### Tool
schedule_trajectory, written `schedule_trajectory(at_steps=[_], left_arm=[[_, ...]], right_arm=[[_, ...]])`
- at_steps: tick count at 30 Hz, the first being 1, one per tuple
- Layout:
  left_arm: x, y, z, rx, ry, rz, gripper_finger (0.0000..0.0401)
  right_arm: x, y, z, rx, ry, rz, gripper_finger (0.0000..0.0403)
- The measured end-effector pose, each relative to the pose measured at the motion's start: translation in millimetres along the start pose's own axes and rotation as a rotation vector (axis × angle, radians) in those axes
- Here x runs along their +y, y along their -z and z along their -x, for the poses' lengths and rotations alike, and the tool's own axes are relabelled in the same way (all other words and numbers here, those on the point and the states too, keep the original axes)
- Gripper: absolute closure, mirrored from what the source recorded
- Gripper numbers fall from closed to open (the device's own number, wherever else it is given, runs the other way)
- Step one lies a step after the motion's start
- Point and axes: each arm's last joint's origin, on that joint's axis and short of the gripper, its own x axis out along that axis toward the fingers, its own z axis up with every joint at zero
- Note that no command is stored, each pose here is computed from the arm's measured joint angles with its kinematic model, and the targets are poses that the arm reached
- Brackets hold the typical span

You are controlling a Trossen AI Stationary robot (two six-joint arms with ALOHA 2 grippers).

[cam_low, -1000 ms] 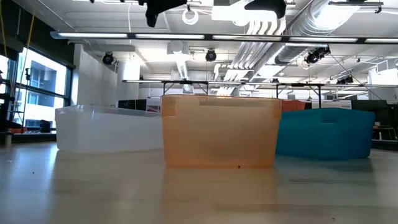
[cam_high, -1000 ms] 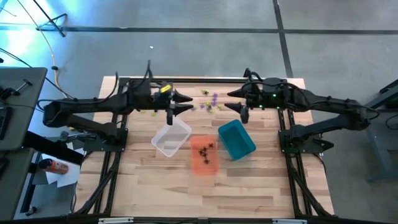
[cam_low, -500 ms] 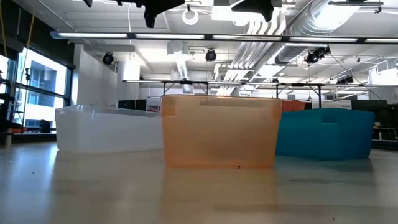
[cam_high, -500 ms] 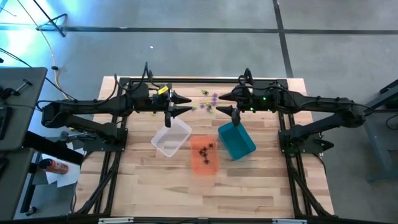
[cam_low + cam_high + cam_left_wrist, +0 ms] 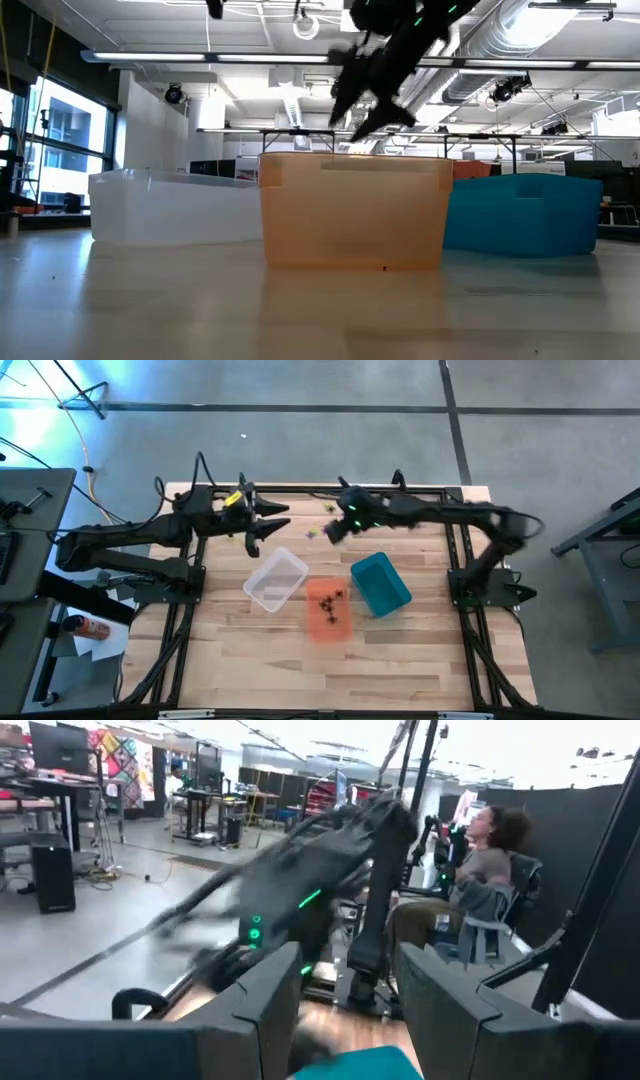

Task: Sort Halloween decoration
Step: Put the black spider toy into the orange bin

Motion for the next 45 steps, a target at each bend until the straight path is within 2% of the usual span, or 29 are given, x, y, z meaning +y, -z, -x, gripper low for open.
schedule_trajectory(at_steps=[3, 6, 8, 11, 13, 14, 17, 24, 28, 32, 45], left_arm=[[0, 2, 2, 0.033, -0.006, 0.029, 0.0249], [0, 5, 5, 0.068, -0.012, 0.067, 0.0249], [0, 6, 8, 0.097, -0.019, 0.097, 0.0249], [1, 9, 11, 0.137, -0.028, 0.131, 0.0249], [1, 8, 13, 0.139, -0.028, 0.130, 0.0249], [0, 8, 13, 0.139, -0.028, 0.122, 0.0249], [0, 8, 14, 0.137, -0.027, 0.108, 0.0249], [0, 10, 14, 0.162, -0.019, 0.135, 0.0249], [1, 13, 14, 0.192, -0.024, 0.138, 0.0249], [1, 15, 15, 0.215, -0.029, 0.139, 0.0249], [1, 16, 15, 0.220, -0.033, 0.169, 0.0249]], right_arm=[[-16, -10, -38, 0.063, 0.112, -0.071, 0.0168], [-29, -9, -67, 0.110, 0.180, -0.124, 0.0201], [-37, -6, -81, 0.136, 0.214, -0.161, 0.0240], [-48, 1, -96, 0.181, 0.262, -0.203, 0.0321], [-49, 1, -100, 0.170, 0.262, -0.201, 0.0376], [-48, 0, -101, 0.152, 0.252, -0.195, 0.0389], [-47, -2, -105, 0.098, 0.267, -0.208, 0.0385], [-53, 7, -121, 0.131, 0.318, -0.247, 0.0400], [-53, 6, -121, 0.112, 0.314, -0.246, 0.0401], [-54, 8, -120, 0.161, 0.308, -0.234, 0.0402], [-29, 36, -108, 0.333, 0.307, -0.055, 0.0403]])
